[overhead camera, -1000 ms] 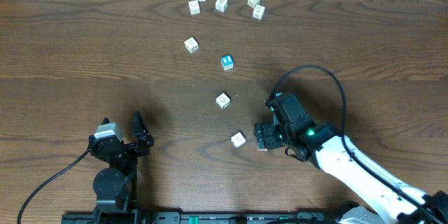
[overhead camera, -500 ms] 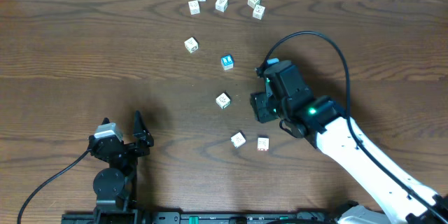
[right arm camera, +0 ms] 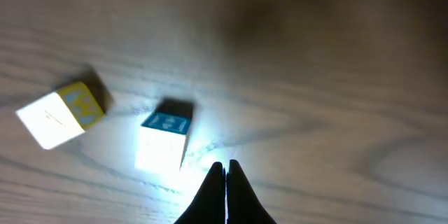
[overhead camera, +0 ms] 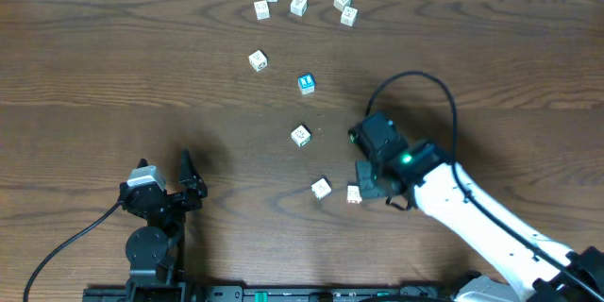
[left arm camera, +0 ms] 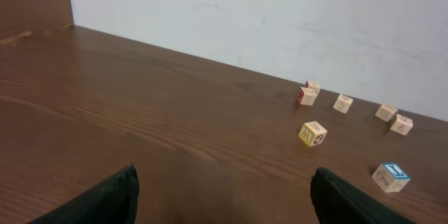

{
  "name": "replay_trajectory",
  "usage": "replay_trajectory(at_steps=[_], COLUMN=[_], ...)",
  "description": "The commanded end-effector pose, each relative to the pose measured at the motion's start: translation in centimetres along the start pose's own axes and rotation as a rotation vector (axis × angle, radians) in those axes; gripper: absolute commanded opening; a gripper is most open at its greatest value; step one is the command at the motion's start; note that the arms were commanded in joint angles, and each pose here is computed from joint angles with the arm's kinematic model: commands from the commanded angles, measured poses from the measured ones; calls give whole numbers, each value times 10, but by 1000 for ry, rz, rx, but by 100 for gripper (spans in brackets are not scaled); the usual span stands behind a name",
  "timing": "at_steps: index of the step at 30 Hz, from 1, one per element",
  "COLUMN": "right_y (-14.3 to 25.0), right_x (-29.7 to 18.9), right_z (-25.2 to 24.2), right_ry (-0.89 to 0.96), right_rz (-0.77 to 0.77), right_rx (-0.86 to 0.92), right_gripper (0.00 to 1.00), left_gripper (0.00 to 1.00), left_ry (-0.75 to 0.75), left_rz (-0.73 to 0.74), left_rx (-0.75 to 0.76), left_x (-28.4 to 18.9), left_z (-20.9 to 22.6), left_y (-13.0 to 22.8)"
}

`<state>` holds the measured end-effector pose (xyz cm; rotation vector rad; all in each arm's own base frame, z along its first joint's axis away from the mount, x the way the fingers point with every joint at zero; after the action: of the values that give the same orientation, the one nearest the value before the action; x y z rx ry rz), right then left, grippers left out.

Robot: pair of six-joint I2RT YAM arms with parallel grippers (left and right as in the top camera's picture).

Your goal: Lift 5 blocks

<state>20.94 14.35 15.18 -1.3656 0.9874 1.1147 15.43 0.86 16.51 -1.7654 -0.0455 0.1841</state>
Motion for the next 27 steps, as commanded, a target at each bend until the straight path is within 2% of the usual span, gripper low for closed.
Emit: replay_trajectory(at_steps=[1, 10, 20, 27], right_y=[23, 40, 31, 31], right_x=[20, 39, 40, 56], right_z=[2, 3, 12, 15], right_ry=[-25, -86, -158, -135], right_rz=[53, 91, 49, 78], right_rx=[42, 63, 36, 35], right_gripper=[1, 1, 1, 1], left_gripper=[79, 79, 79, 79], left_ry=[-19, -19, -19, -19], left_rz=[45, 45, 45, 45], left_rx=[14, 14, 14, 14], left_x=[2, 2, 2, 2], left_z=[3, 3, 3, 3], left_y=[13, 13, 13, 13])
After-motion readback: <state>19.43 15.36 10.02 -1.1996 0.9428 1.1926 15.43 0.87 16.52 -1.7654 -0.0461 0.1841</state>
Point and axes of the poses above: each gripper's point midway between its finger pads, its own x axis out along the fingers, its own z axis along the line the jaws close on, y = z × x, the point moved 9 cm from there along -x, back along the fingers, and after that the axes turned 1 degree about x, right-handed, at the moved point
